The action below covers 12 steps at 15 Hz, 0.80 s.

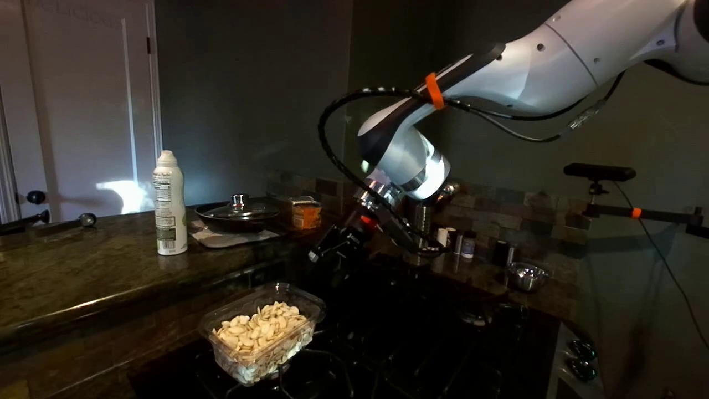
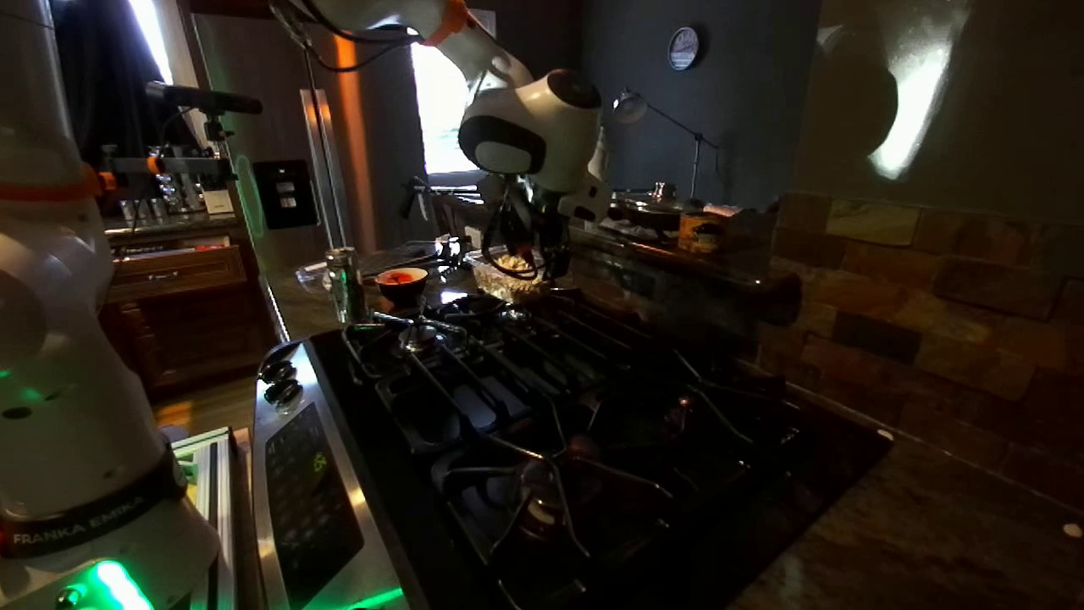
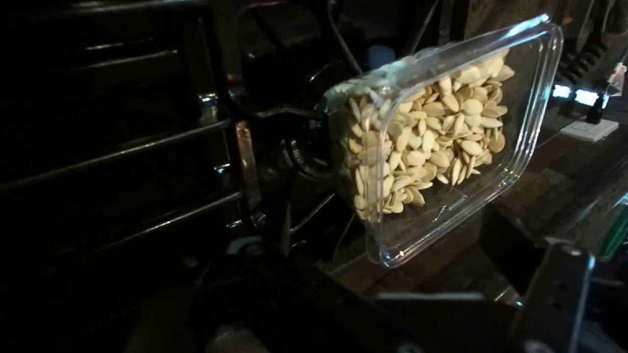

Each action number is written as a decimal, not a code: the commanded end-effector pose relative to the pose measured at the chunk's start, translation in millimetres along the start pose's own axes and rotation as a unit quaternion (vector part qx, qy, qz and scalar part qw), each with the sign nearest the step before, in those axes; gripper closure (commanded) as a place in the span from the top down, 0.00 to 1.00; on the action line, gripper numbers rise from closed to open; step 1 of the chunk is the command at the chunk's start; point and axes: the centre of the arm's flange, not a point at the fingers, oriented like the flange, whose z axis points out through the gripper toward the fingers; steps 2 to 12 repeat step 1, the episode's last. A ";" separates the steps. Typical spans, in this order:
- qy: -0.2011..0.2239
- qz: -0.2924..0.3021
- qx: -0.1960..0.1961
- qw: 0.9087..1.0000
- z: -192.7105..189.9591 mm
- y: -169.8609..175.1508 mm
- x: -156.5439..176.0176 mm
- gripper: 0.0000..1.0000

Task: Pick up the clear lunch box with white contents on the right and put it on the stove

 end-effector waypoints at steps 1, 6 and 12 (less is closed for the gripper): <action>0.006 -0.002 -0.001 1.000 -8.8 -2.4 -3.8 1.00; 0.006 -0.002 -0.001 1.000 -8.8 -2.4 -3.8 1.00; 0.006 -0.002 -0.001 1.000 -8.8 -2.4 -3.8 1.00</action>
